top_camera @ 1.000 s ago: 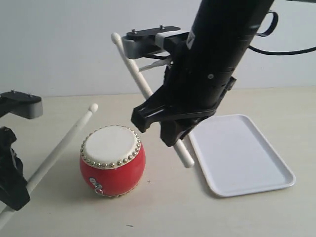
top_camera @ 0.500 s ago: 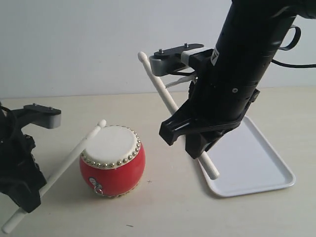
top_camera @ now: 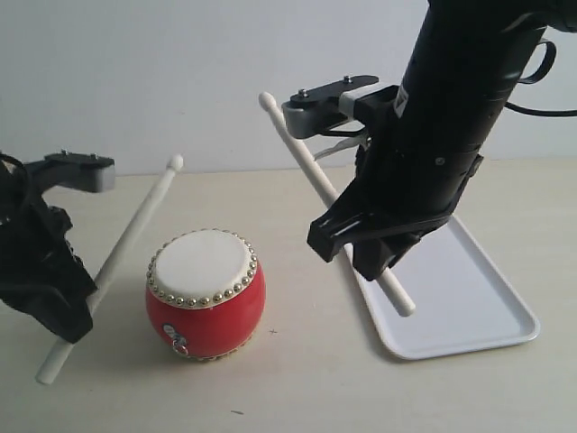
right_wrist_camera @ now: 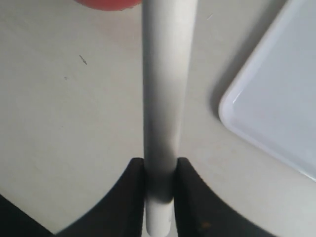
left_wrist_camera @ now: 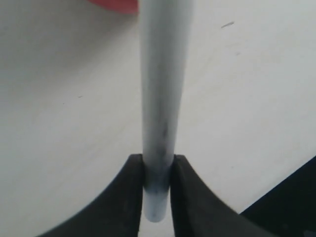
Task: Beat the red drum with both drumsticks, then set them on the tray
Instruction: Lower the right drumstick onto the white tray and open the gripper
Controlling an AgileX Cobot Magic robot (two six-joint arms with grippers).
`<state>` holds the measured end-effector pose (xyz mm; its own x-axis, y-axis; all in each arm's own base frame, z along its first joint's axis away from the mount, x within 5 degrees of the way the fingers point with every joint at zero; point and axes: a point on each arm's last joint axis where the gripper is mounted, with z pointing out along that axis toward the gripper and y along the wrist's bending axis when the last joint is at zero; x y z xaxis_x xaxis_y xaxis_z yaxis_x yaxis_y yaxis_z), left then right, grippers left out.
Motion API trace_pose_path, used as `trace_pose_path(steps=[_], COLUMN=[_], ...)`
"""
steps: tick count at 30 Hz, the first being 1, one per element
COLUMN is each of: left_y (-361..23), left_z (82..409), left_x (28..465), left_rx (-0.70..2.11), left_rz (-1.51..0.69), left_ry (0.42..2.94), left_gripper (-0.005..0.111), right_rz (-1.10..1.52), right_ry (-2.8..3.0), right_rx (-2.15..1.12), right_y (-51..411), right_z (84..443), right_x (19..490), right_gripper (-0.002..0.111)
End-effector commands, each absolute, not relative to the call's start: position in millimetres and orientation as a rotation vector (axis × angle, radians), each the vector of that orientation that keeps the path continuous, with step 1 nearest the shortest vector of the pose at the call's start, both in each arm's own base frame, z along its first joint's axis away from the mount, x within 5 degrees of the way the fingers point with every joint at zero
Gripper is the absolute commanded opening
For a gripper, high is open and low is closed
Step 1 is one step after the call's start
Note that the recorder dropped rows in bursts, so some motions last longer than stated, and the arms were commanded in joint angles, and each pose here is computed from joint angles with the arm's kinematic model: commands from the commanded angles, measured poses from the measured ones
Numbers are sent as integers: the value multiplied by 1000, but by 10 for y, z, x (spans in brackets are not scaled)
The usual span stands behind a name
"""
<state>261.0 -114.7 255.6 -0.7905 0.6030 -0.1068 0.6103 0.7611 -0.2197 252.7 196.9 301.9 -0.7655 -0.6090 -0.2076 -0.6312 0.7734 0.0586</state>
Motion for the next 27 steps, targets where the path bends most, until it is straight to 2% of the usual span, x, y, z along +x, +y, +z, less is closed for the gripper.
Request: trace_pose_path(steps=[1, 8, 14, 17, 20, 27], left_y=[-1143, -1102, -1149, -1176, -1186, -1198], left_z=[2832, 2796, 2690, 2685, 2688, 2698], left_x=[2410, 2376, 2430, 2431, 2429, 2423], left_rx=[991, 1027, 1015, 1005, 1004, 983], left_rz=[-448, -405, -456, -500, -519, -542], left_ry=[2789, 2824, 2864, 2864, 2859, 2861], left_gripper=[0, 0, 0, 0, 0, 0], right_rz=[151, 259, 113, 73, 155, 133], right_ry=[2789, 2803, 2816, 2892, 2980, 3183], right_rx=[-865, -773, -783, -659, -587, -585], right_y=[1692, 1486, 1351, 1148, 1033, 986], right_z=[3100, 3151, 3065, 2915, 2685, 1890], right_x=[2659, 2753, 2870, 3045, 3204, 3617], right_gripper=[0, 0, 0, 0, 0, 0])
